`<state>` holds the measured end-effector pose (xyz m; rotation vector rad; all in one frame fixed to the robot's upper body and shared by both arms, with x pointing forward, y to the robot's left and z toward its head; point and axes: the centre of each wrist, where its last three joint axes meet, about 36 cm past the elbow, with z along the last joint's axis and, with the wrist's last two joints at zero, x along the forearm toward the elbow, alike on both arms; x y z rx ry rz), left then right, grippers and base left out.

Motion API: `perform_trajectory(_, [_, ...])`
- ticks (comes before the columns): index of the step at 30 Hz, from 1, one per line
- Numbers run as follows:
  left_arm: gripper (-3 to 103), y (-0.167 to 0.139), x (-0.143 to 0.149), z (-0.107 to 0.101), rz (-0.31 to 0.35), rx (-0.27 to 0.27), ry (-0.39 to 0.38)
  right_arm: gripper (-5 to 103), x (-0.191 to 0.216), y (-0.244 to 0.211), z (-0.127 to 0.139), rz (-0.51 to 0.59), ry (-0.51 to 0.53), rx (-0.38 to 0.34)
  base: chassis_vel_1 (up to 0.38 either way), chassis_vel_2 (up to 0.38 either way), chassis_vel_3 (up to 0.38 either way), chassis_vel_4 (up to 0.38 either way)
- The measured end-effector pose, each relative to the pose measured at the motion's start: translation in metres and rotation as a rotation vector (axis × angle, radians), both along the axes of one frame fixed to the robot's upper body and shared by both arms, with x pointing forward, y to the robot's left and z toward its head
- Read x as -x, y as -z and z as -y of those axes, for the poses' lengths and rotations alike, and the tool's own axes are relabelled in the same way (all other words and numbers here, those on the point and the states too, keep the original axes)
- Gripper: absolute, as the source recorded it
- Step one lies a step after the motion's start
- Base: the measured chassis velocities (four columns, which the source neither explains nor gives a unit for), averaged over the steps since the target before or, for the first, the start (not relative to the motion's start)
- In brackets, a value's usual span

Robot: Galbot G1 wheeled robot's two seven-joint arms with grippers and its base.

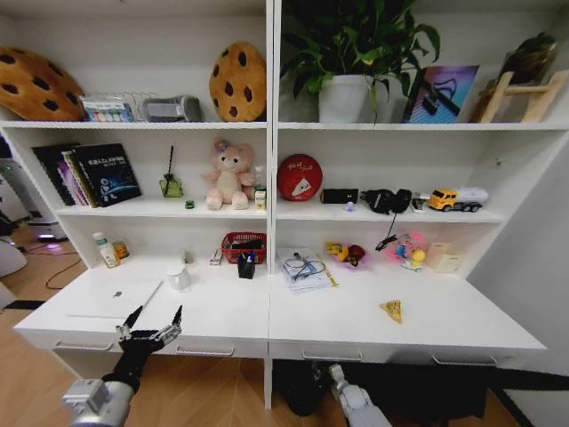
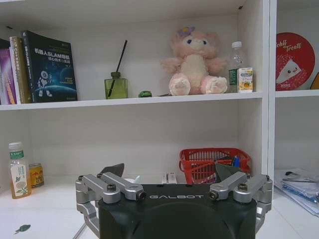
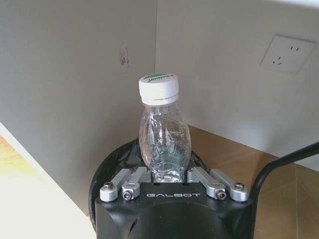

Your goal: Organize the objects on the table.

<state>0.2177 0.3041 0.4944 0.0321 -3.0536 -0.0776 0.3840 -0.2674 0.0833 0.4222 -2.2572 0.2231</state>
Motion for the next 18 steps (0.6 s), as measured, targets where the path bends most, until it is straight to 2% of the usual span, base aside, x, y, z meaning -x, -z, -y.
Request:
perform_trajectory(2, [100, 0.000, 0.000, 0.000, 0.000, 0.000, 0.000, 38, -0.002, 0.006, -0.005, 0.020, 0.010, 0.003, 0.000, 0.000, 0.000, 0.000])
perform_trajectory(3, [100, 0.000, 0.000, 0.000, 0.000, 0.000, 0.000, 38, -0.002, 0.006, -0.005, 0.020, 0.010, 0.003, 0.000, 0.000, 0.000, 0.000])
perform_trajectory(5, [100, 0.000, 0.000, 0.000, 0.000, 0.000, 0.000, 49, -0.006, 0.009, -0.010, 0.043, 0.025, 0.011, 0.000, 0.000, 0.000, 0.000])
perform_trajectory(8, [100, 0.000, 0.000, 0.000, 0.000, 0.000, 0.000, 54, -0.009, 0.009, -0.017, 0.051, 0.050, 0.010, 0.000, 0.000, 0.000, 0.000])
perform_trajectory(10, [100, 0.000, 0.000, 0.000, 0.000, 0.000, 0.000, 66, -0.012, 0.008, -0.024, 0.057, 0.072, 0.009, 0.000, 0.000, 0.000, 0.000])
perform_trajectory(13, [100, 0.000, 0.000, 0.000, 0.000, 0.000, 0.000, 70, -0.013, 0.008, -0.025, 0.056, 0.078, 0.010, 0.000, 0.000, 0.000, 0.000])
perform_trajectory(15, [100, 0.000, 0.000, 0.000, 0.000, 0.000, 0.000, 82, -0.011, 0.007, -0.028, 0.045, 0.095, 0.020, 0.000, 0.000, 0.000, 0.000])
perform_trajectory(16, [100, 0.000, 0.000, 0.000, 0.000, 0.000, 0.000, 82, -0.011, 0.007, -0.028, 0.045, 0.095, 0.020, 0.000, 0.000, 0.000, 0.000])
perform_trajectory(18, [100, 0.000, 0.000, 0.000, 0.000, 0.000, 0.000, 92, -0.005, 0.005, -0.026, 0.002, 0.131, 0.019, 0.000, 0.000, 0.000, 0.000])
